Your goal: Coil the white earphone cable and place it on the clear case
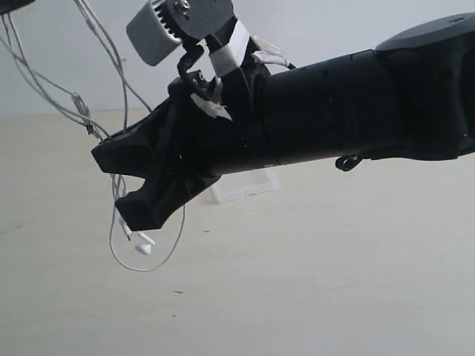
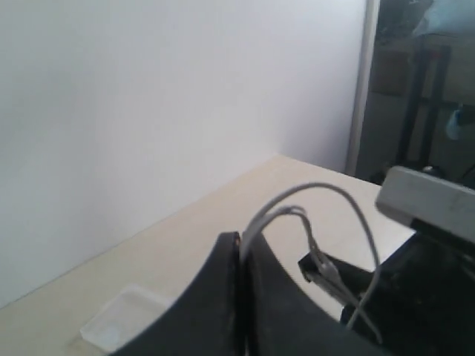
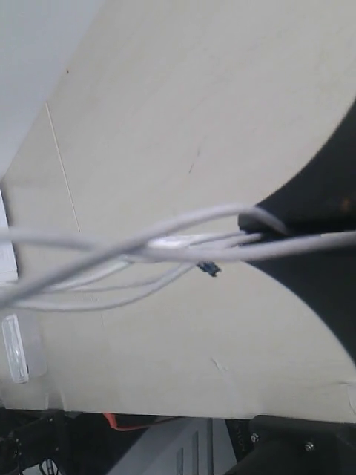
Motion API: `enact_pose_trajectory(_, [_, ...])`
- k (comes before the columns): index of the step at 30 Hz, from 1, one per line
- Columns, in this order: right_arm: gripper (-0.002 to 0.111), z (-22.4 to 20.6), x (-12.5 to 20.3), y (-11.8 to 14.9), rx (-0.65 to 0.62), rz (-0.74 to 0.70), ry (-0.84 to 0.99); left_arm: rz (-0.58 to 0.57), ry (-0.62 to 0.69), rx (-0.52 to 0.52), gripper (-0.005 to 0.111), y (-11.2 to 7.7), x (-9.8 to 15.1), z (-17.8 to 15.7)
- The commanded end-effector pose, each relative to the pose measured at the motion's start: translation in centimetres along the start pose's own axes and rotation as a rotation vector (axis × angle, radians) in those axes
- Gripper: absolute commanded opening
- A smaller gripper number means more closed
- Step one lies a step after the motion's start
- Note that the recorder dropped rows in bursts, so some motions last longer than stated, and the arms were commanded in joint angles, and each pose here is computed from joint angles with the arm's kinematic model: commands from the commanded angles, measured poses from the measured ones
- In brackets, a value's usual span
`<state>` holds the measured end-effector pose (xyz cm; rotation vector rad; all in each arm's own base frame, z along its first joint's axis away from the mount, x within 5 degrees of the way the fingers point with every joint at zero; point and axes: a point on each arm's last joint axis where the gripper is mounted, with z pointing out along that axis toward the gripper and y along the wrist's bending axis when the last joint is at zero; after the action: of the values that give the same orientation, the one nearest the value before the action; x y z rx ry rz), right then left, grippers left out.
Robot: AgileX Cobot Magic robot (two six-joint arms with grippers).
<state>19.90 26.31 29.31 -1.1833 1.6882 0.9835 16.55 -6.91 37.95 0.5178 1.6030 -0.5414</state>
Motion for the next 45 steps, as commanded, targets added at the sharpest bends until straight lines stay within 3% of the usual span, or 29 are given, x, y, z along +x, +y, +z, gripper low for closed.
enact_pose_trajectory(1, [0.0,0.1,0.2,-0.1,0.007,0.001,0.011,-0.047,0.04,-0.007,0.0,0.6,1.6,-0.2])
enact_pose_trajectory(10, [0.0,0.1,0.3,-0.3,0.025,-0.009,0.019,-0.088,0.103,-0.038,0.0,1.2,4.2,-0.2])
enact_pose_trajectory(17, [0.0,-0.2,0.3,0.0,0.021,-0.007,0.038,-0.128,0.16,-0.204,0.0,2.6,7.3,-0.4])
enact_pose_trajectory(20, [0.0,-0.9,-0.1,0.2,0.039,-0.018,0.042,-0.135,0.174,-0.24,0.012,2.9,7.9,-0.5])
enact_pose_trajectory(23, [0.0,-1.4,-0.3,0.3,0.056,-0.031,0.049,-0.145,0.189,-0.238,0.026,2.9,8.5,-0.6])
enact_pose_trajectory(32, [0.0,-1.5,-0.3,0.1,0.079,-0.025,0.058,-0.153,0.2,-0.205,0.026,2.5,8.8,-0.5])
enact_pose_trajectory(42, [0.0,-2.7,-1.3,0.1,0.145,-0.05,0.015,-0.165,0.258,-0.226,0.026,2.5,11.0,-0.8])
enact_pose_trajectory(45, [0.0,-2.9,-1.5,0.0,0.172,-0.05,0.004,-0.158,0.259,-0.222,0.031,2.5,11.0,-0.8])
